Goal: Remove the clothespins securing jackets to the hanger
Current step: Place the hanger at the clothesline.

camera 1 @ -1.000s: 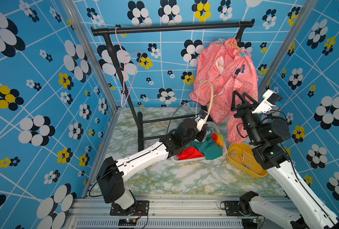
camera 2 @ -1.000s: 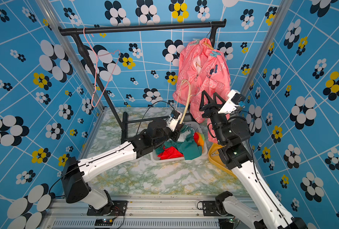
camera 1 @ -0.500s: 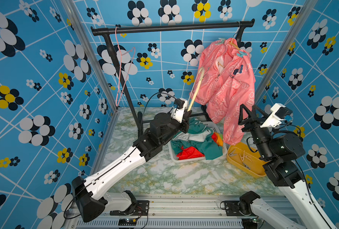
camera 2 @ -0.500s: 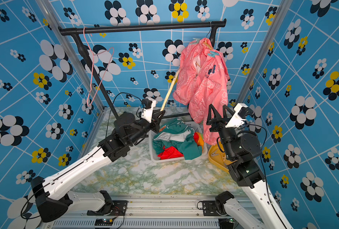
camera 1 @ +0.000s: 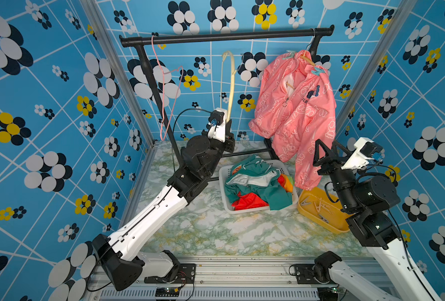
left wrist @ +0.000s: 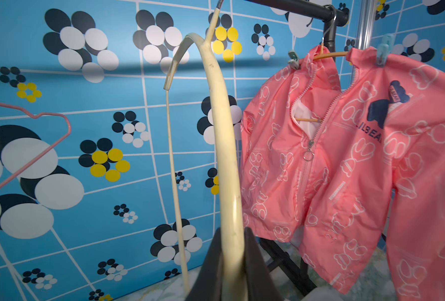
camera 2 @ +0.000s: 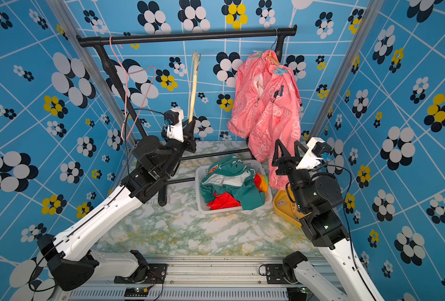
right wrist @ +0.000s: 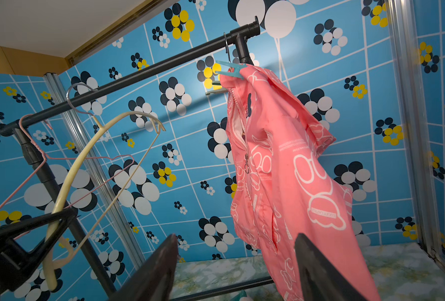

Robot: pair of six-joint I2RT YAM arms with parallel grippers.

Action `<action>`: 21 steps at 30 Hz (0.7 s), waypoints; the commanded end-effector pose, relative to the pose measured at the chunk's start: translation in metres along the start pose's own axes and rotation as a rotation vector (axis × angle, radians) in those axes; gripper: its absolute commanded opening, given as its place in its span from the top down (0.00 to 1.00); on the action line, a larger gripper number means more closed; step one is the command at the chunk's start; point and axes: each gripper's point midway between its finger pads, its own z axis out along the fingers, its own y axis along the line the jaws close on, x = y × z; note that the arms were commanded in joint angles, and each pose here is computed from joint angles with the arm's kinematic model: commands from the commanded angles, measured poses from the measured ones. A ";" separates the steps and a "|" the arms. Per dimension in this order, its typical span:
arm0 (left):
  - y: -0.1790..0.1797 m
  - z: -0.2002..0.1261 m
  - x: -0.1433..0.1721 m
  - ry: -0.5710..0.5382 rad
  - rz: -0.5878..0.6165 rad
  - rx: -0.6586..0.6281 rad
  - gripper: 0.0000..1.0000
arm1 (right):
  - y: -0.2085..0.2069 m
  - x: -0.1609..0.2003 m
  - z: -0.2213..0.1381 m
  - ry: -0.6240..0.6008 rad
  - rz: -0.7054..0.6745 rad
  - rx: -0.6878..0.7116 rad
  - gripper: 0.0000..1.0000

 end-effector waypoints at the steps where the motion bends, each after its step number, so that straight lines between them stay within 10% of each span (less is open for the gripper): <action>1: 0.027 0.008 -0.058 -0.173 -0.031 -0.094 1.00 | -0.005 0.003 -0.002 0.011 -0.013 0.025 0.27; 10: 0.067 0.058 -0.074 -0.217 -0.092 -0.196 1.00 | -0.013 0.006 -0.006 0.025 -0.035 0.066 0.27; 21: 0.096 0.102 -0.016 -0.121 -0.196 -0.268 1.00 | -0.024 0.008 -0.013 0.026 -0.052 0.114 0.26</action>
